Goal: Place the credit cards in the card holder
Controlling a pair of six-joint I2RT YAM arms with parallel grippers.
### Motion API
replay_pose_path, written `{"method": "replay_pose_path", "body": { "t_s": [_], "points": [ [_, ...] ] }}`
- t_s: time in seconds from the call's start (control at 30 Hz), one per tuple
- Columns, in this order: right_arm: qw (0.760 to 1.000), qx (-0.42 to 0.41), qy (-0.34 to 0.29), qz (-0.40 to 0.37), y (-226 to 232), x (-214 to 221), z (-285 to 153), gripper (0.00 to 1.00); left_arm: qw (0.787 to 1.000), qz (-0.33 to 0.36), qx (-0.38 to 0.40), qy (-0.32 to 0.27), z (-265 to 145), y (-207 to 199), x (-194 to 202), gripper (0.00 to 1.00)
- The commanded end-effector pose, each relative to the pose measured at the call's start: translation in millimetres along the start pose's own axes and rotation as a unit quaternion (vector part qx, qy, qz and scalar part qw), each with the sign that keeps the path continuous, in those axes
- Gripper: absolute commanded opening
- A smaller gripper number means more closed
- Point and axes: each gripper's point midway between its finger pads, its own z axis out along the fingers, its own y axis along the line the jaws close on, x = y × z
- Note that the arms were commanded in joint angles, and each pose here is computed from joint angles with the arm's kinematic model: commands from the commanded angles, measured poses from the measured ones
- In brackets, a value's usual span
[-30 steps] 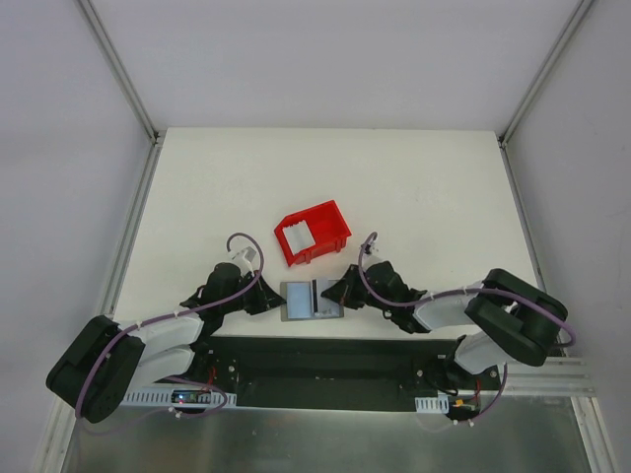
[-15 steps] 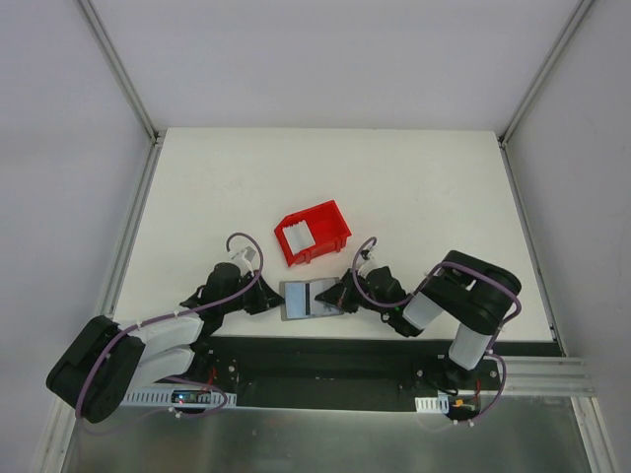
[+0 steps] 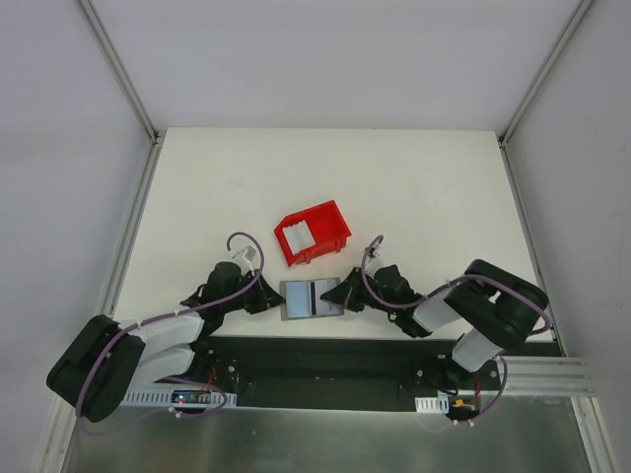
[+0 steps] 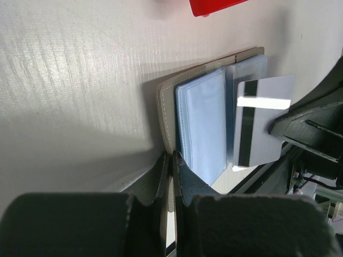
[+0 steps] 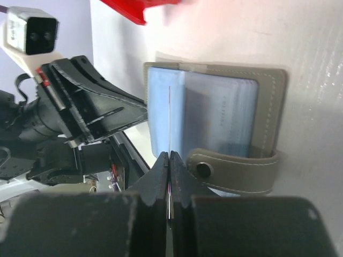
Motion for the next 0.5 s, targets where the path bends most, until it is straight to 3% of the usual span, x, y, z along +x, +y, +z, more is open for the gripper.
{"method": "replay_pose_path", "body": {
  "t_s": [0.0, 0.23, 0.47],
  "points": [
    [0.998, -0.019, -0.014, -0.061, 26, -15, -6, 0.0, 0.997, 0.009, -0.071, 0.037, -3, 33, 20, 0.0],
    [0.973, 0.147, -0.038, -0.176, 9, -40, -41, 0.0, 0.996, 0.019, -0.072, 0.041, -2, 30, 17, 0.0],
    [0.966, 0.167, -0.029, -0.195, 1, -38, -51, 0.01, 0.997, 0.025, -0.063, 0.038, -1, 28, 16, 0.0]
  ]
}}
